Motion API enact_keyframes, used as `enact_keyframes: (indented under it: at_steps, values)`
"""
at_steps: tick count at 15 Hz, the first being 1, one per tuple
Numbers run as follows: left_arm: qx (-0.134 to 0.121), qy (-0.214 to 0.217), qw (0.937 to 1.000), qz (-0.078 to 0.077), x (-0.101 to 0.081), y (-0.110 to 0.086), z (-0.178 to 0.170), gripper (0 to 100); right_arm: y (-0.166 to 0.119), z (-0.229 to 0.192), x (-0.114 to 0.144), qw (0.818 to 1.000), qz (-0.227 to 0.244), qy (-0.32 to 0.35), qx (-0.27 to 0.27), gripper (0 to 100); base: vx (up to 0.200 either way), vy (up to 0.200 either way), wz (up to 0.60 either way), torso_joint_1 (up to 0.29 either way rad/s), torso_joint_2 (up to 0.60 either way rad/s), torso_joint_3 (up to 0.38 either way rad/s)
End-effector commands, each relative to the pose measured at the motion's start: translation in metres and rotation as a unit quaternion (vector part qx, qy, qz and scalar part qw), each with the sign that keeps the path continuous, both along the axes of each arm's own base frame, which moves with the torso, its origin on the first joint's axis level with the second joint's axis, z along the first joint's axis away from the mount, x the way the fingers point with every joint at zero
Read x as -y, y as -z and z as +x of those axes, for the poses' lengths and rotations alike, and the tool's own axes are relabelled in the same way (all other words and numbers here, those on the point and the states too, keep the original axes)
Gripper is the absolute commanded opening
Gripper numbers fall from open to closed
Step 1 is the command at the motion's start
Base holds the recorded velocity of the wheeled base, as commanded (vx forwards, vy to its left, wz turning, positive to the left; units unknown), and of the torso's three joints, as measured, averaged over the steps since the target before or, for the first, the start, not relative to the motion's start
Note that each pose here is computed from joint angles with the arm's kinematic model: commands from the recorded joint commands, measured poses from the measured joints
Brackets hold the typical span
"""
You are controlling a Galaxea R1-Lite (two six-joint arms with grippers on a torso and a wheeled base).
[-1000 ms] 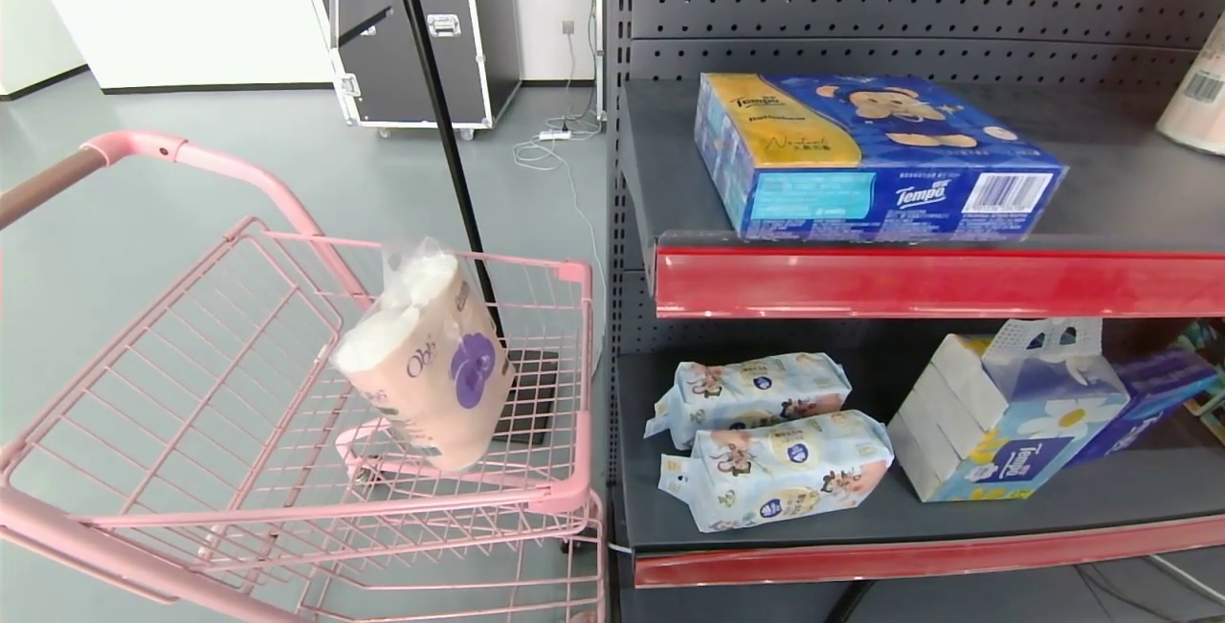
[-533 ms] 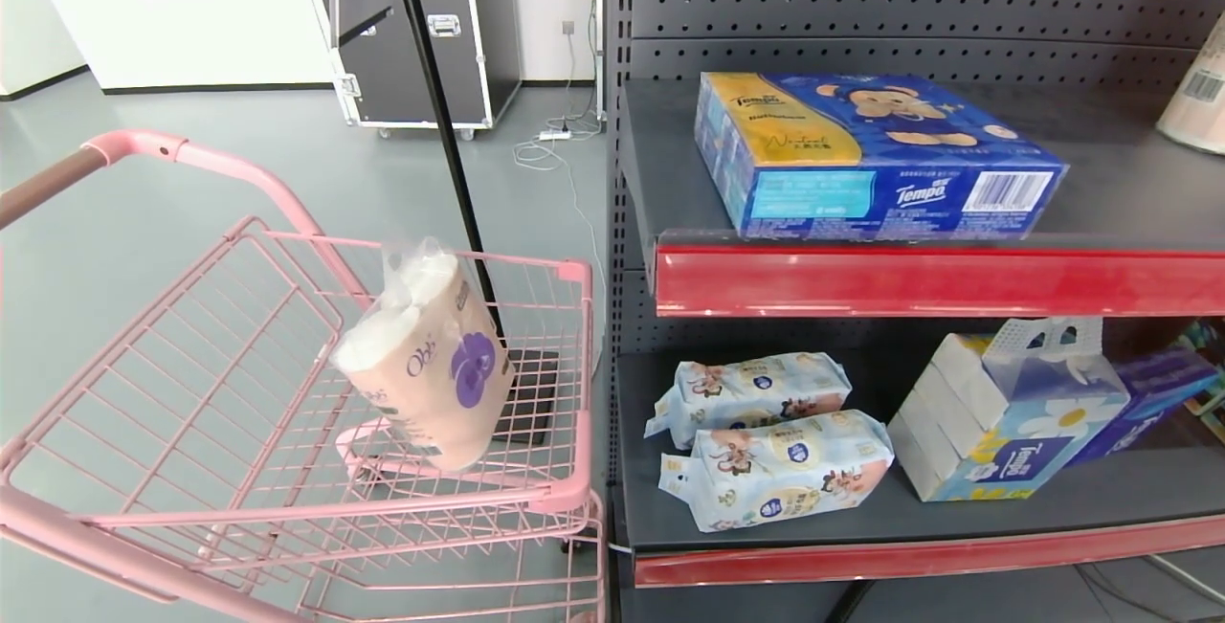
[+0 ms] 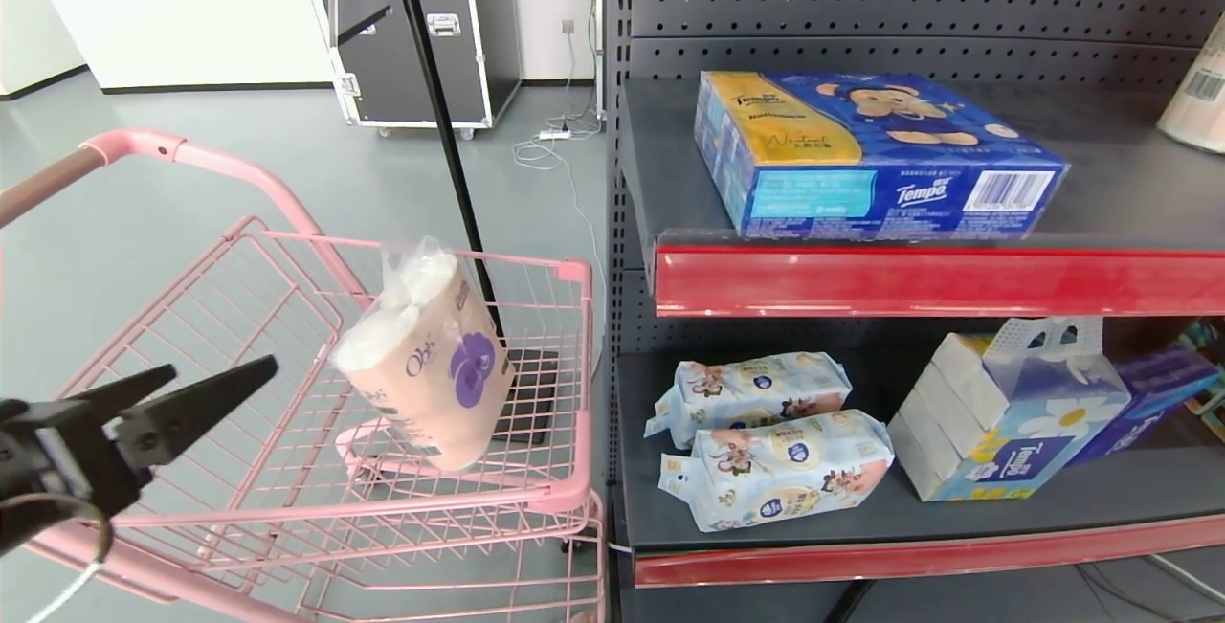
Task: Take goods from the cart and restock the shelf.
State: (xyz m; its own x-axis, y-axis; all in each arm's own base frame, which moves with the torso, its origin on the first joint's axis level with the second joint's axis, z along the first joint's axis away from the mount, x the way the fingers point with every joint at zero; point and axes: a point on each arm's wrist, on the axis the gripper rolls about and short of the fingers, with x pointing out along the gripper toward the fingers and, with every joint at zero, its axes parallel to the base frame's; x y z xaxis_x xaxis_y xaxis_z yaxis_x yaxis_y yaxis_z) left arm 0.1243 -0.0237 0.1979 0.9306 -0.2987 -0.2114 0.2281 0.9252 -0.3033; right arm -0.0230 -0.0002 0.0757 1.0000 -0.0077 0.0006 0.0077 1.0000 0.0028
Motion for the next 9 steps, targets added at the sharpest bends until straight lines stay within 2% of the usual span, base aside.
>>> enact_keyframes:
  at_steps: [1, 3, 4, 6, 7, 9]
  values:
    - [-0.104, 0.036, 0.9936, 0.026, 0.018, 0.043, 0.039, 100, 0.000, 0.000, 0.000, 1.000, 0.000, 0.000, 0.000, 100, 0.000, 0.000, 0.00, 0.000, 0.00, 0.000]
    - [-0.122, 0.045, 0.9910, 0.032, 0.024, 0.058, 0.051, 100, 0.000, 0.000, 0.000, 1.000, 0.000, -0.001, 0.000, 100, 0.000, 0.000, 0.00, 0.000, 0.00, 0.000]
    - [-0.120, 0.044, 0.9912, 0.034, 0.025, 0.064, 0.058, 100, 0.000, 0.000, 0.000, 1.000, 0.000, -0.001, 0.000, 100, 0.000, 0.000, 0.00, 0.000, 0.00, 0.000]
    - [-0.130, 0.041, 0.9892, 0.053, 0.028, 0.074, 0.070, 100, 0.000, 0.000, 0.000, 1.000, -0.001, -0.001, 0.000, 100, 0.000, 0.000, 0.00, 0.000, 0.00, 0.000]
    - [-0.133, 0.039, 0.9887, 0.057, 0.029, 0.077, 0.076, 100, 0.000, 0.000, 0.000, 1.000, -0.001, -0.001, 0.000, 100, 0.000, 0.000, 0.00, 0.000, 0.00, 0.000]
    - [-0.122, 0.033, 0.9896, 0.068, 0.032, 0.086, 0.090, 100, 0.000, 0.000, 0.000, 1.000, -0.001, -0.001, 0.000, 100, 0.000, 0.000, 0.00, 0.000, 0.00, 0.000]
